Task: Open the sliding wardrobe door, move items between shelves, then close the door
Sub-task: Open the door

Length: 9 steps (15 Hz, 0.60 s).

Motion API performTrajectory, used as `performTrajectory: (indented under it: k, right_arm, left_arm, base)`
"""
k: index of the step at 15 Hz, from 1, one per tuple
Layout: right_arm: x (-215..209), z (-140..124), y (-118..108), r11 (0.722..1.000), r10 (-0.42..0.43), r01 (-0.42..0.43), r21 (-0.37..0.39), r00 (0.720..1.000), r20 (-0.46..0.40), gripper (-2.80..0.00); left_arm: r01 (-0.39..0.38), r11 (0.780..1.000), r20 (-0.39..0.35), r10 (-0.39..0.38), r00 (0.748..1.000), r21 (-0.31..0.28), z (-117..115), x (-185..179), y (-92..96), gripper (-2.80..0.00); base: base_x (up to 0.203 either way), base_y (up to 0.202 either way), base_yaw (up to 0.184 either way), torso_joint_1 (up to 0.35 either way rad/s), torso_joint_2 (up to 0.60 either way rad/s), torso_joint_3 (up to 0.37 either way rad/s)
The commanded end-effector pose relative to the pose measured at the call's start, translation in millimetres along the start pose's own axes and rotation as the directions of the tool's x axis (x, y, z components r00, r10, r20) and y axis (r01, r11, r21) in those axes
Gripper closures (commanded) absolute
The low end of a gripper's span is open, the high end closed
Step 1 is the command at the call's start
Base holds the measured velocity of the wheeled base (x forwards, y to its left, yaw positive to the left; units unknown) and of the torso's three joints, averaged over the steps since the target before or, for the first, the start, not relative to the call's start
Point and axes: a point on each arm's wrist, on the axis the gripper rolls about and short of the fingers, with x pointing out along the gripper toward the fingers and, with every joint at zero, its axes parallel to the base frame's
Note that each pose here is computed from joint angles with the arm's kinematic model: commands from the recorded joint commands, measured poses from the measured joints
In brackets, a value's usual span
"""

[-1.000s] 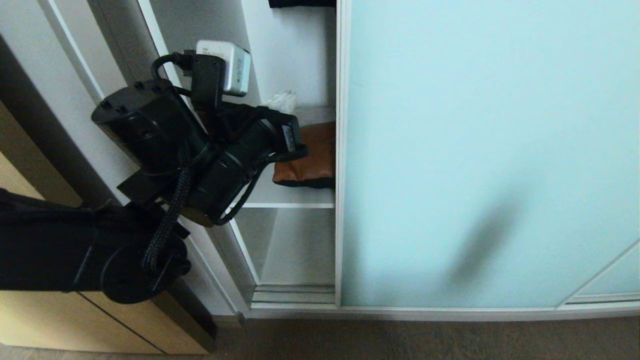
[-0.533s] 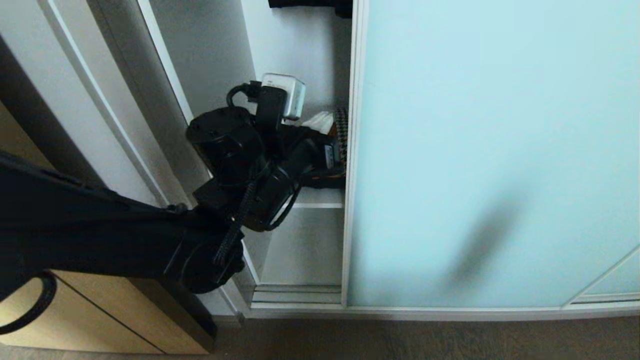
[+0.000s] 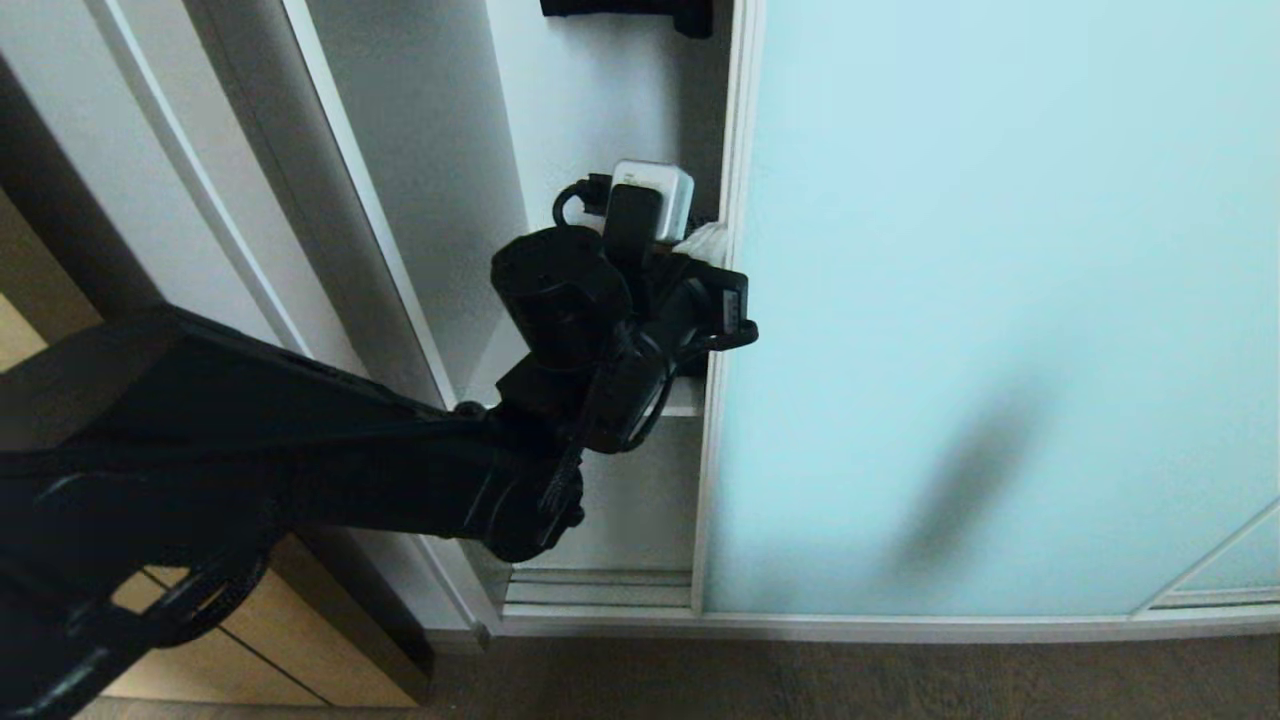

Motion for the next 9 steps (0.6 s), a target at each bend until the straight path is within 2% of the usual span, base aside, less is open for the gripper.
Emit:
performTrajectory:
  k: [1,3,5,7,8,9]
  right_arm:
    - [-0.2,0.1,0.0,1.0,0.001,-0.001,-0.001,1.0,0.003,0.0]
    - [-0.2,0.1,0.0,1.0,0.002,-0.002,-0.001,1.0,0.003,0.0]
    - [-0.2,0.1,0.0,1.0,0.003,-0.003,-0.001,1.0,0.003,0.0]
    - [-0.2,0.1,0.0,1.0,0.001,-0.001,-0.001,1.0,0.003,0.0]
    - [-0.2,0.1,0.0,1.0,0.0,0.0,-0.001,1.0,0.003,0.0]
    - [-0.2,0.1,0.0,1.0,0.0,0.0,-0.001,1.0,0.003,0.0]
  left_arm:
    - [0.011,1.0,0.008,-0.011,1.0,-0.003,-9.4,8.9,-6.4,0.0]
    - [0.025,1.0,0.017,-0.025,1.0,-0.012,-15.8,16.9,-17.3,0.0]
    - [-0.01,1.0,0.015,0.01,1.0,-0.012,-20.0,17.8,-18.1,0.0]
    - [-0.085,0.996,0.051,0.086,0.995,-0.019,-9.7,19.8,-7.5,0.0]
    - [-0.134,0.991,0.088,0.135,0.987,-0.016,-0.2,21.4,9.9,0.0]
    - [-0.186,0.982,0.138,0.186,0.973,-0.02,21.5,20.0,26.1,0.0]
  base:
    - [0.0,0.0,0.0,0.0,0.0,0.0]
    - [0.0,0.0,0.0,0.0,0.0,0.0]
    - [0.0,0.0,0.0,0.0,0.0,0.0]
    - [0.0,0.0,0.0,0.0,0.0,0.0]
    - [0.0,0.0,0.0,0.0,0.0,0.0]
    - [0.0,0.0,0.0,0.0,0.0,0.0]
